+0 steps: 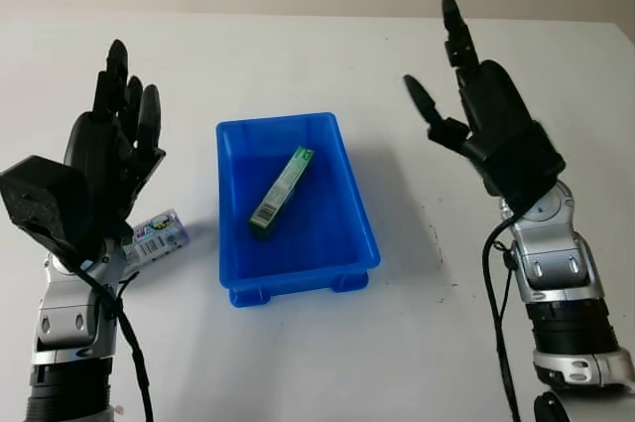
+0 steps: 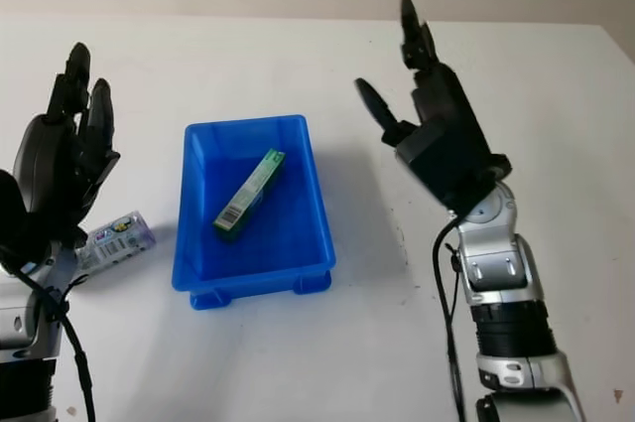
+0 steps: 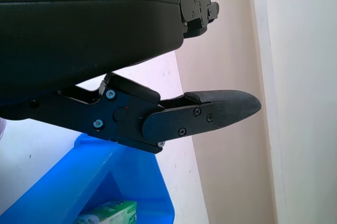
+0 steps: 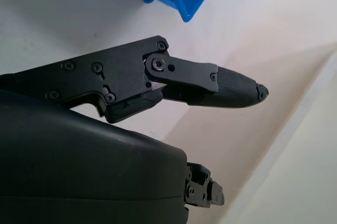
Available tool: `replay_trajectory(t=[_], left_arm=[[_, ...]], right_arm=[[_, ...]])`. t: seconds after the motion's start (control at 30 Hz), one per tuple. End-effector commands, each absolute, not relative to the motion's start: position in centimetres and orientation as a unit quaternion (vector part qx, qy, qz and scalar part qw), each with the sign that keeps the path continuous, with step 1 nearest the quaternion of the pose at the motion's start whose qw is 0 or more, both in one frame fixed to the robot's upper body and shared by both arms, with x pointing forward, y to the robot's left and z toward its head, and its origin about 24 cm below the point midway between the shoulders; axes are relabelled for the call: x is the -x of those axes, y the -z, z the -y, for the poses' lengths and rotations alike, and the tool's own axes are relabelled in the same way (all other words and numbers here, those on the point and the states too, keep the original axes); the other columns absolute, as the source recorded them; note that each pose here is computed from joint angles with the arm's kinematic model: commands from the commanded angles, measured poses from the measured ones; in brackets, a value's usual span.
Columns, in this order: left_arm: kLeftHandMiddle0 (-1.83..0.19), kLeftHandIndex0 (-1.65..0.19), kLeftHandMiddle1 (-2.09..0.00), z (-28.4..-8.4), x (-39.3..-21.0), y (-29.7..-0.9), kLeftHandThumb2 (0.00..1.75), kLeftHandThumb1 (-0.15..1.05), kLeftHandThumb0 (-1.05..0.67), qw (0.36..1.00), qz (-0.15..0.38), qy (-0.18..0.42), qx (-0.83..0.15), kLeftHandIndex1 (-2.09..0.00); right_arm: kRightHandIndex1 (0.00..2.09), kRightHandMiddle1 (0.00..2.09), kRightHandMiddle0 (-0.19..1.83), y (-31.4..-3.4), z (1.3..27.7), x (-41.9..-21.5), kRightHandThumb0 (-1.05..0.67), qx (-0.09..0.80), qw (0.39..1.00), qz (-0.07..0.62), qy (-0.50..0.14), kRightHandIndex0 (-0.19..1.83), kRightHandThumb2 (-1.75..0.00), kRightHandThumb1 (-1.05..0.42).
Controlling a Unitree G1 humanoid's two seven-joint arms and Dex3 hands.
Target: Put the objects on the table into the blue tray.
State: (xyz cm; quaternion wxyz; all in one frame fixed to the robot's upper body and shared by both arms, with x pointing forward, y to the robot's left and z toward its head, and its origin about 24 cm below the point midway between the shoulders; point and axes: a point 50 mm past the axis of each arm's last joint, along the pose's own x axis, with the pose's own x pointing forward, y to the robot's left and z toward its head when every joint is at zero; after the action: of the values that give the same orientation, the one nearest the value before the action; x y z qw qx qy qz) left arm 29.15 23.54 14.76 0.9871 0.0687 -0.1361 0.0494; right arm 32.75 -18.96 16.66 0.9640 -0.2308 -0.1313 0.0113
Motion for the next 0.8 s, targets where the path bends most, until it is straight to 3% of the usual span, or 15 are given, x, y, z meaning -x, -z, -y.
replay_trajectory(t=[0.0,0.3,0.53,0.67,0.77], left_arm=[[0.09,0.09,-0.05,-23.7,-28.9,-15.3,0.56,1.05,-0.74,0.985,0.142,-0.048,-0.082,-0.06],[0.07,0.07,-0.05,-23.9,-28.0,-16.1,0.50,1.05,-0.74,0.984,0.137,-0.064,-0.096,-0.06],[0.07,0.07,-0.05,-24.0,-27.7,-16.2,0.48,1.05,-0.75,0.984,0.134,-0.065,-0.095,-0.06],[0.08,0.07,-0.05,-24.0,-27.6,-16.1,0.48,1.05,-0.74,0.983,0.137,-0.062,-0.101,-0.06],[0.08,0.08,-0.05,-24.3,-27.1,-16.3,0.49,1.05,-0.76,0.972,0.114,-0.075,-0.190,-0.05]], right_arm=[[0.00,0.00,-0.19,-16.6,19.2,-32.3,-0.74,0.218,0.967,0.129,0.000,-0.19,-0.64,-1.05],[0.00,0.00,-0.19,-15.7,19.5,-32.0,-0.71,0.225,0.966,0.125,0.019,-0.19,-0.67,-1.05],[0.00,0.00,-0.19,-15.2,19.0,-32.0,-0.73,0.092,0.991,0.092,-0.016,-0.19,-0.70,-1.05],[0.00,0.00,-0.19,-14.7,18.9,-31.9,-0.73,0.058,0.995,0.081,-0.018,-0.19,-0.74,-1.05],[0.00,0.00,-0.19,-14.6,18.8,-31.8,-0.71,0.056,0.995,0.085,-0.021,-0.19,-0.75,-1.05]])
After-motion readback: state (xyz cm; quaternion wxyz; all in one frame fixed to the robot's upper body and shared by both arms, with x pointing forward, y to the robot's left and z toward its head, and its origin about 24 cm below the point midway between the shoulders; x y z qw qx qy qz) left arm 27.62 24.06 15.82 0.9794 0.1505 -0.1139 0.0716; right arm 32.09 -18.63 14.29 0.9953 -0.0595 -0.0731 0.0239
